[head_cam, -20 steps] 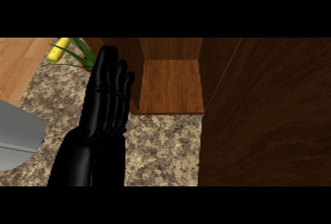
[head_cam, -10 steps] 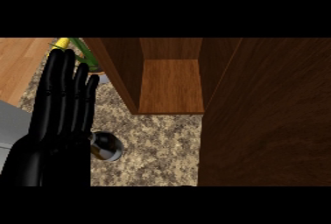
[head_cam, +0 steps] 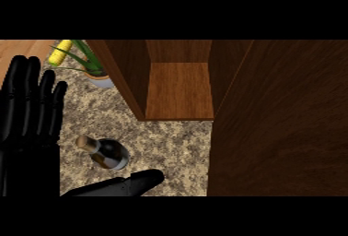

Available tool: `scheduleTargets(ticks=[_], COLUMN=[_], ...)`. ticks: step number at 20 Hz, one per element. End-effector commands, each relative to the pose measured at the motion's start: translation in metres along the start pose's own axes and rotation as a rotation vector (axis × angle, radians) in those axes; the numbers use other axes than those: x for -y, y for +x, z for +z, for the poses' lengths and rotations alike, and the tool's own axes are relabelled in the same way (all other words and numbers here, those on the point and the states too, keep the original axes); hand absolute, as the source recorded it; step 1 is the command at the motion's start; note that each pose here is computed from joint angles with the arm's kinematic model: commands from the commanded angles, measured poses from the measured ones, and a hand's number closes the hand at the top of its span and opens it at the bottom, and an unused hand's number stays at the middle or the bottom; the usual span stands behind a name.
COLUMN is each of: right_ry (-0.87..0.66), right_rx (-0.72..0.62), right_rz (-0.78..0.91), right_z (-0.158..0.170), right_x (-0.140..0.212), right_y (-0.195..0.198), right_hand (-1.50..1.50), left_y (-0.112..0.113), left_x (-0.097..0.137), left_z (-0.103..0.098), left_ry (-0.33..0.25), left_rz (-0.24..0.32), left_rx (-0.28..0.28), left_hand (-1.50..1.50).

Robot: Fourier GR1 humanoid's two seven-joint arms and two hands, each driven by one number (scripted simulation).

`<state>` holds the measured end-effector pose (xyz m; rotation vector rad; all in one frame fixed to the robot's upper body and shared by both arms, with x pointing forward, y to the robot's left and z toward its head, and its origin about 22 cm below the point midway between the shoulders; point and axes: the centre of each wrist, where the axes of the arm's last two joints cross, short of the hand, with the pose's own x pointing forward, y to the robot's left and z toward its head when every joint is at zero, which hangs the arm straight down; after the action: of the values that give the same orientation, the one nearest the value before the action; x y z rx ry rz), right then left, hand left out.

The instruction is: Pick up the wine, place it into the cabinet and close the cabinet

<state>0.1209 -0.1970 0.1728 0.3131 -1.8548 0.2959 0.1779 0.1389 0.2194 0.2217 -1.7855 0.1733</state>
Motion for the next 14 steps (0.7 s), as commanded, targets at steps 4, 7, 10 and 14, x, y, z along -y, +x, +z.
scheduleTargets(ticks=[4, 7, 10, 14], right_ry=[0.003, 0.01, 0.026, 0.034], right_rx=[0.093, 0.097, 0.107, 0.084], right_rz=[-0.018, -0.042, -0.022, -0.014], right_z=[0.029, 0.026, 0.027, 0.027], right_x=[-0.006, -0.005, -0.005, -0.005], right_y=[0.05, 0.05, 0.052, 0.051], right_hand=[-1.5, -1.5, -1.5, -1.5], left_y=[0.0, -0.008, -0.017, -0.03], left_x=[-0.039, -0.037, -0.042, -0.054], left_z=[0.012, 0.008, 0.004, 0.008], left_ry=[0.009, 0.024, 0.015, 0.031], left_rz=[0.002, 0.007, -0.007, 0.026], left_rx=[-0.066, -0.081, -0.085, -0.118], left_hand=[-1.5, -1.5, -1.5, -1.5])
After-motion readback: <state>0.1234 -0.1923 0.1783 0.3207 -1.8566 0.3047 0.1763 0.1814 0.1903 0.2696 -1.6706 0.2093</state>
